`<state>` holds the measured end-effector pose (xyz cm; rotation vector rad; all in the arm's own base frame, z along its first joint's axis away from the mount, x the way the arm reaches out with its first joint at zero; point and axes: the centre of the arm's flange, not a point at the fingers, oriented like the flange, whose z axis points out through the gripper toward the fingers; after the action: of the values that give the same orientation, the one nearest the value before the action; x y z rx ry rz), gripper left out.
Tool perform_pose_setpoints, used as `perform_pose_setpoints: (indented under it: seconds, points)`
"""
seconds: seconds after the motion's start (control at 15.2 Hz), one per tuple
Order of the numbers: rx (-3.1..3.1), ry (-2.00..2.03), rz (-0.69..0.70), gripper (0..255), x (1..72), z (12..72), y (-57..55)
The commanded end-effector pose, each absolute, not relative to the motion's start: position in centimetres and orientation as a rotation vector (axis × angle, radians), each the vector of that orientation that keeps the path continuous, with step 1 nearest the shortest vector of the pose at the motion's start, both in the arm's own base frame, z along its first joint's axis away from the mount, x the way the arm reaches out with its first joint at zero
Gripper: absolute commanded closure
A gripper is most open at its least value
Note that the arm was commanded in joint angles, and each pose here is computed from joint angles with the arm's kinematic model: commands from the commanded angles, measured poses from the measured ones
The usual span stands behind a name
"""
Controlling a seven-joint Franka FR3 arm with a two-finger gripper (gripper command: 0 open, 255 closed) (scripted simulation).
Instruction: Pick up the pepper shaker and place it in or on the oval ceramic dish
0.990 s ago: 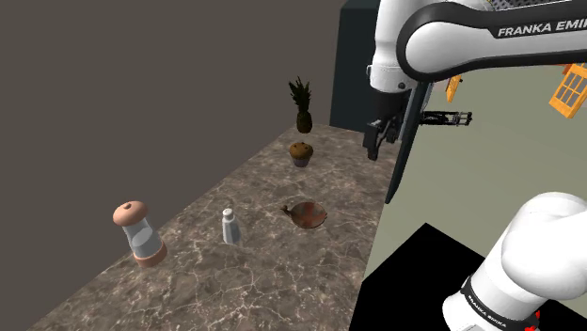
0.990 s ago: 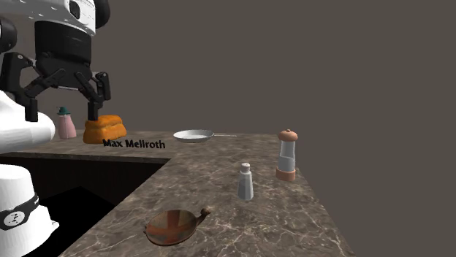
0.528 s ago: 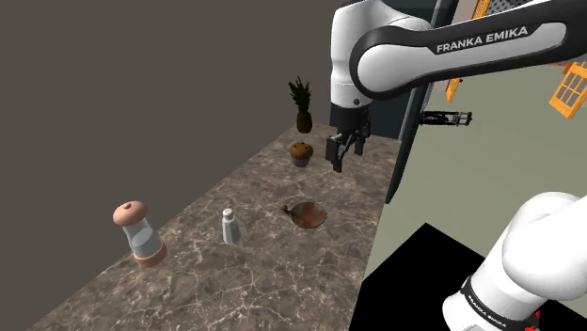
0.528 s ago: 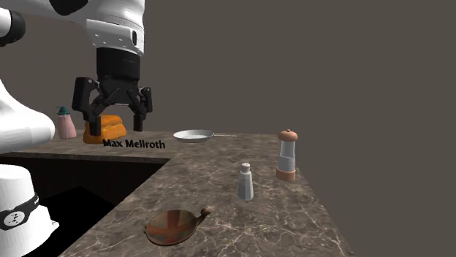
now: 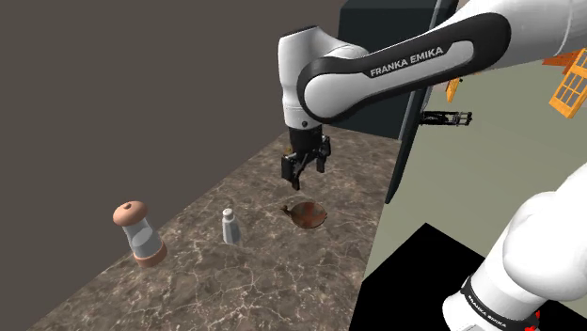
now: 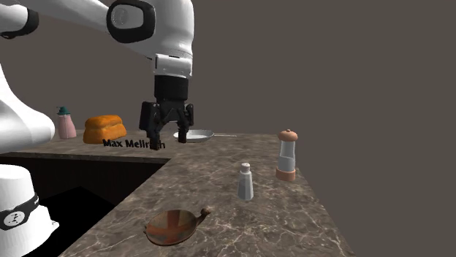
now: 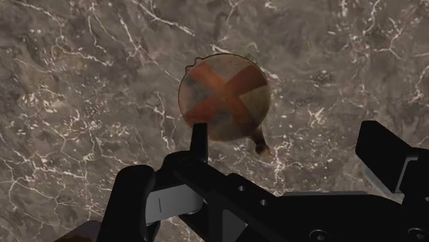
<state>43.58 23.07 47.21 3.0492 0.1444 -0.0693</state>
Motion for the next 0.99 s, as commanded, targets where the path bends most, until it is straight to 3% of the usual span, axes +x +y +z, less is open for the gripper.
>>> perform_pose_setpoints:
  seconds: [0.0,0.92]
  points:
    - [3.055,0.133,-0.076,0,45.0,46.5,24.9]
    - [3.090,0.070,-0.122,0,54.7,39.9,39.0]
